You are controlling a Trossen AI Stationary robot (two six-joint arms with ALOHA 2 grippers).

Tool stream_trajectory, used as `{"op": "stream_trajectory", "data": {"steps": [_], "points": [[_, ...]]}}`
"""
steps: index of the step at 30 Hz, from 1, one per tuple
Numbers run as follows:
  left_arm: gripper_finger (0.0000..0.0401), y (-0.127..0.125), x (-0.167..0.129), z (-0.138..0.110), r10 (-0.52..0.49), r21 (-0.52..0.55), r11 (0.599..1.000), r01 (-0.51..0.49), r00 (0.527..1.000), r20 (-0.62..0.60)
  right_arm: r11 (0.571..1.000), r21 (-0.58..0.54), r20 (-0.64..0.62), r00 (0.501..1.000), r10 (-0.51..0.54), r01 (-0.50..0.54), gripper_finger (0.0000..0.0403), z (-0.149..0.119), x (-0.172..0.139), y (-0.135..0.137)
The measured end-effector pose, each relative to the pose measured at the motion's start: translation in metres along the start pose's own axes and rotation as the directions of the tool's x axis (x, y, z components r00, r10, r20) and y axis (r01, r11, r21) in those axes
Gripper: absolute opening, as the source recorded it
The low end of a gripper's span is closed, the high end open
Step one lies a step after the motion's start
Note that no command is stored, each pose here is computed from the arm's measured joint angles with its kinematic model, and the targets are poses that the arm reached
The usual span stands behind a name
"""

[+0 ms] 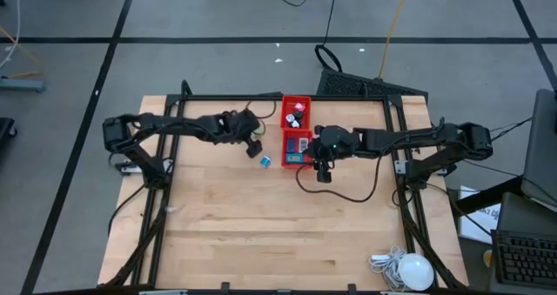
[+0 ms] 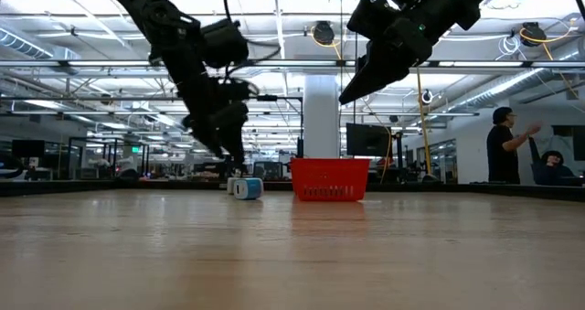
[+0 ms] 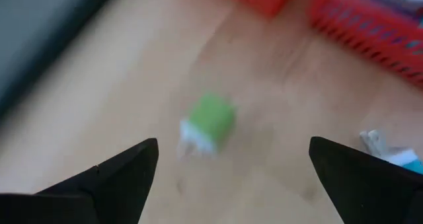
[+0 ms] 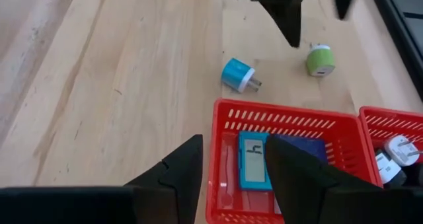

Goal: Pick & Place Office items
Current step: Put the green charger adapter into the top red basket

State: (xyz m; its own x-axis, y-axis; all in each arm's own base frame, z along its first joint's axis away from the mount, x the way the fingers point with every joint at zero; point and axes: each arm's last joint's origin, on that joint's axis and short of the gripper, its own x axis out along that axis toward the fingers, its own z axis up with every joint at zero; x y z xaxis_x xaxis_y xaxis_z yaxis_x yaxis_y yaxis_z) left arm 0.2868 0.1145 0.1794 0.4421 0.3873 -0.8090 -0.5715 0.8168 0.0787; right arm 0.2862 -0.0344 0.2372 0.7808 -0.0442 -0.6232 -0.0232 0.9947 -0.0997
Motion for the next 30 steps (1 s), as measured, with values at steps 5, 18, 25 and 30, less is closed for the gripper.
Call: {"op": "stream_trajectory", "data": {"steps": [5,18,25,30], "points": [[0.0397,-0.007,0.011,0.013,0.003,0.276,0.960,-0.044,0.989,0.149,1.000,-0.017,0.004,1.000,0.000,0.000,0.0148,0.001,0.000,0.001],[0.0397,0.016,0.050,-0.003,-0.056,0.109,0.992,0.058,0.998,-0.022,1.000,-0.019,0.006,1.000,0.000,0.000,0.0144,0.001,0.000,0.001],[0.0397,0.016,0.038,-0.024,-0.054,0.038,0.997,0.066,0.966,-0.251,1.000,-0.018,-0.002,1.000,0.002,-0.002,0.0144,0.000,0.000,0.001],[0.0397,0.019,0.033,-0.028,0.036,0.045,0.999,-0.024,0.956,-0.291,1.000,-0.014,-0.016,1.000,0.004,-0.005,0.0144,-0.002,0.000,0.001]]}}
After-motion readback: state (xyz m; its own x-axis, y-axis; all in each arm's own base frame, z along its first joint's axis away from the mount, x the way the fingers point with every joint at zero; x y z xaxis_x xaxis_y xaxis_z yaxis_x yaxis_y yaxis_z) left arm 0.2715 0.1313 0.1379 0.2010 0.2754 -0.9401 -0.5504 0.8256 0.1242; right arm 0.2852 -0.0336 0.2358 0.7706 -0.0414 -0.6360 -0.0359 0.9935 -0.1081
